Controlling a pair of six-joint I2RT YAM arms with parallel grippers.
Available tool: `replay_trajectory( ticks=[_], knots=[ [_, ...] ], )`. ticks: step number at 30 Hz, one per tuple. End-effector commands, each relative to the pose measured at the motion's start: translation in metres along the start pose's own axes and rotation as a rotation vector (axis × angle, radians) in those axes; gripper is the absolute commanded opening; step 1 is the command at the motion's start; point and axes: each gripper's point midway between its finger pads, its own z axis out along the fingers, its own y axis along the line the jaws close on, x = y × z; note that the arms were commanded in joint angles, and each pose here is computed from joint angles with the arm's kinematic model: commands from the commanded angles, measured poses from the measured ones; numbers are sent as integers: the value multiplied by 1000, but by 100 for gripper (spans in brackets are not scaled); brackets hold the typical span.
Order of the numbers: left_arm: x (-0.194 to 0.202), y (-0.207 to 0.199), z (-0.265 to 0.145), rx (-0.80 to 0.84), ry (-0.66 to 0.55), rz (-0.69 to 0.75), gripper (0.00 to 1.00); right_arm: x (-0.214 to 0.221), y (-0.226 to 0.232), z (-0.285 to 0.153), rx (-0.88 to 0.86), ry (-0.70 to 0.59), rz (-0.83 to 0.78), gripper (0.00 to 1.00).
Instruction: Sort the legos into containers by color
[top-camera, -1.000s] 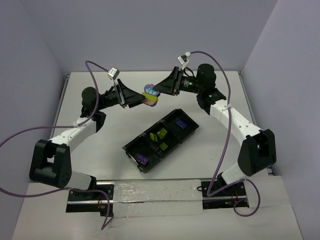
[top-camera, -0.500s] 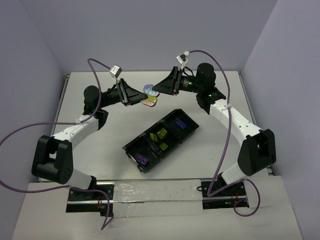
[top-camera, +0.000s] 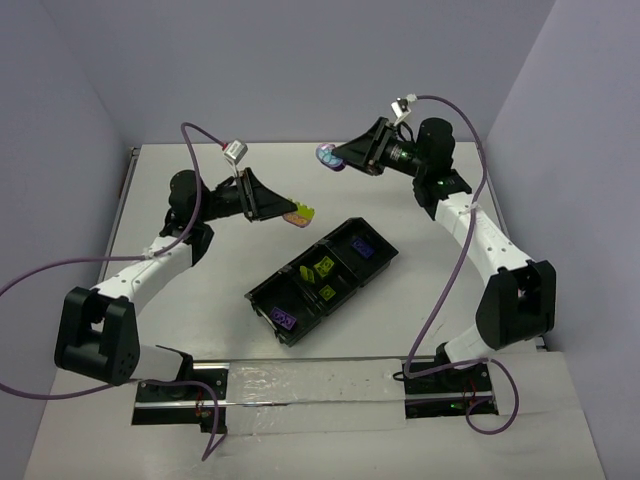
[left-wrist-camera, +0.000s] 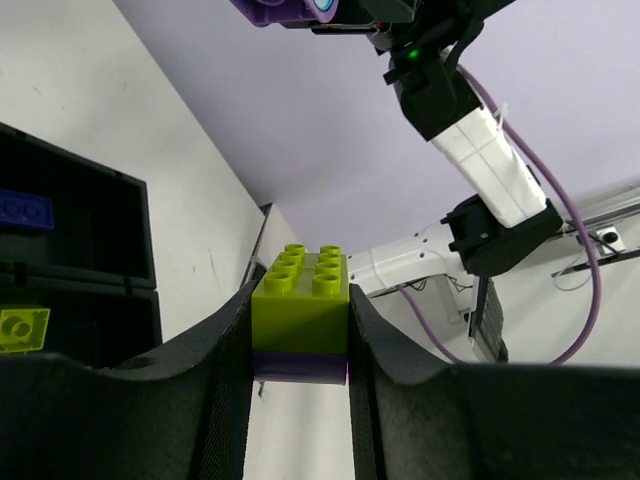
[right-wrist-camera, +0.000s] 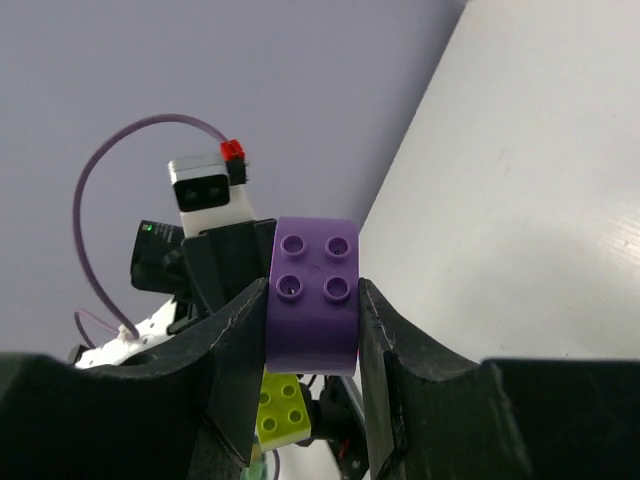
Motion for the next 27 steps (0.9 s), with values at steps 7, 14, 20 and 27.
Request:
replay_trajectory(
  ticks=[7, 14, 20, 27],
  knots=[
    [-30, 12, -21, -187, -70, 119, 0, 42, -120, -77, 703, 9, -220, 0],
    [-38, 14, -23, -205, -86, 122, 0, 79, -140, -96, 750, 92, -278, 0],
    [-53, 22, -38, -283, -148, 120, 0, 136, -95, -64, 566, 253, -446, 0],
    [-73, 35, -62, -373, -260, 61, 0, 209, -55, -28, 370, 432, -494, 0]
  ],
)
